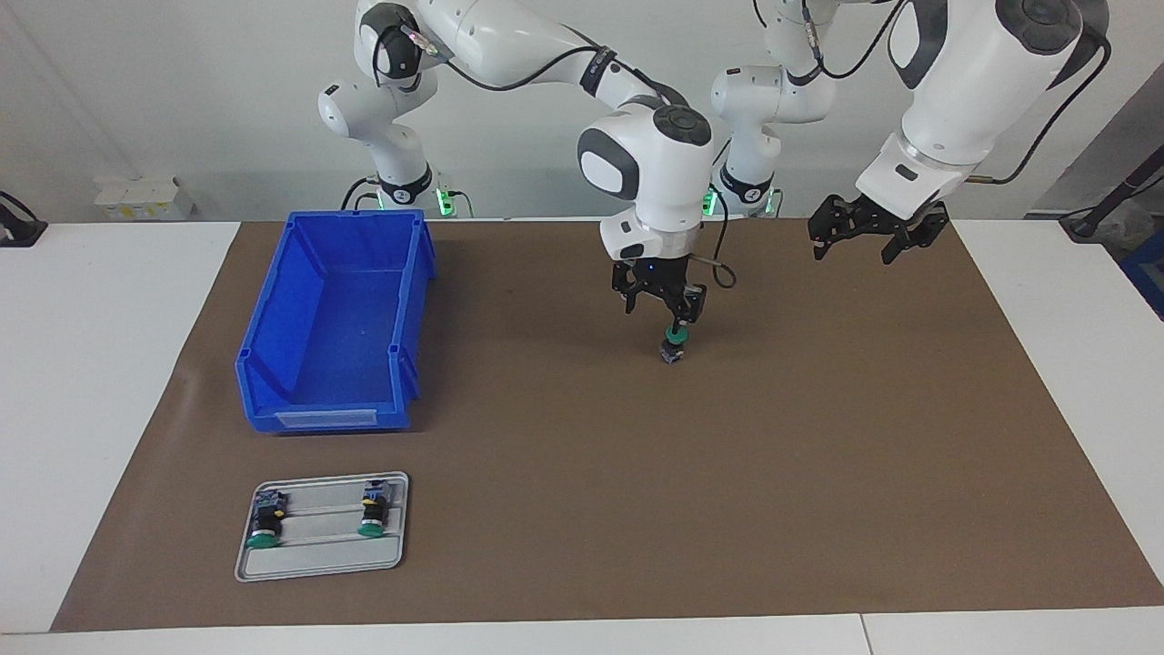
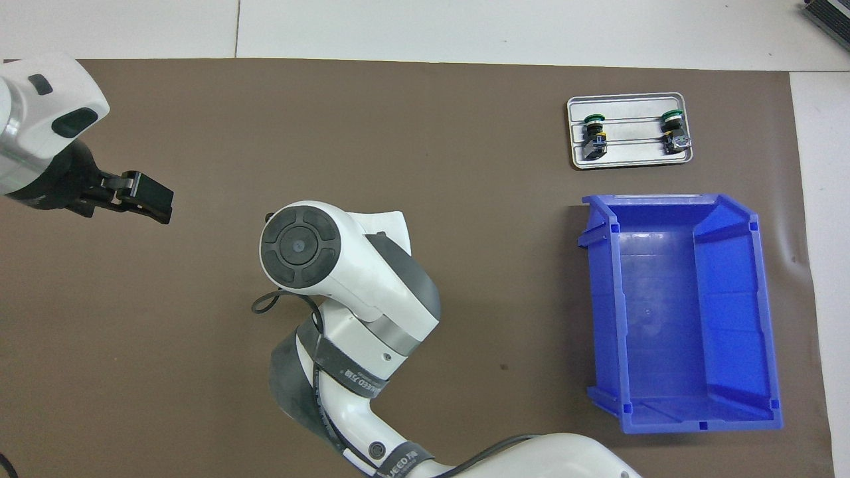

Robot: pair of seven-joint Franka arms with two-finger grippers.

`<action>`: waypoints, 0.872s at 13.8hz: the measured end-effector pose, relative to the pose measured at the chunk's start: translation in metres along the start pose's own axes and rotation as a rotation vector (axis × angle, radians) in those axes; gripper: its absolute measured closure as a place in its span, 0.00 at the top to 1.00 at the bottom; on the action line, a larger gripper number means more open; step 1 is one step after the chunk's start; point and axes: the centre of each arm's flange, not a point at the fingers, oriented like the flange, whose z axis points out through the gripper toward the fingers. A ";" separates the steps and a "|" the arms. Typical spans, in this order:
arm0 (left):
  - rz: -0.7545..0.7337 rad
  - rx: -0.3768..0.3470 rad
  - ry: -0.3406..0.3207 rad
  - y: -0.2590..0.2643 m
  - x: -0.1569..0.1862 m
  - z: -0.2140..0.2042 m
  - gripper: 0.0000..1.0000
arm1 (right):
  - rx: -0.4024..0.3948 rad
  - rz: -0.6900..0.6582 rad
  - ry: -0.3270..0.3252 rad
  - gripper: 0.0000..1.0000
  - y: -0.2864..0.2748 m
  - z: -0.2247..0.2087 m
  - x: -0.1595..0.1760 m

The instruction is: Place and press button with both arms

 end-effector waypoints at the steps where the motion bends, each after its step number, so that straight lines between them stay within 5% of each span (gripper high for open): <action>1: 0.001 0.000 0.002 0.002 -0.002 -0.004 1.00 | -0.003 0.011 0.000 0.86 -0.007 0.011 -0.007; 5: -0.011 0.001 0.001 -0.005 -0.024 -0.011 1.00 | -0.024 0.027 0.013 0.82 -0.021 0.040 -0.041; 12: -0.060 0.014 0.003 -0.028 -0.029 0.020 0.98 | -0.019 0.143 0.013 0.82 -0.019 0.057 -0.044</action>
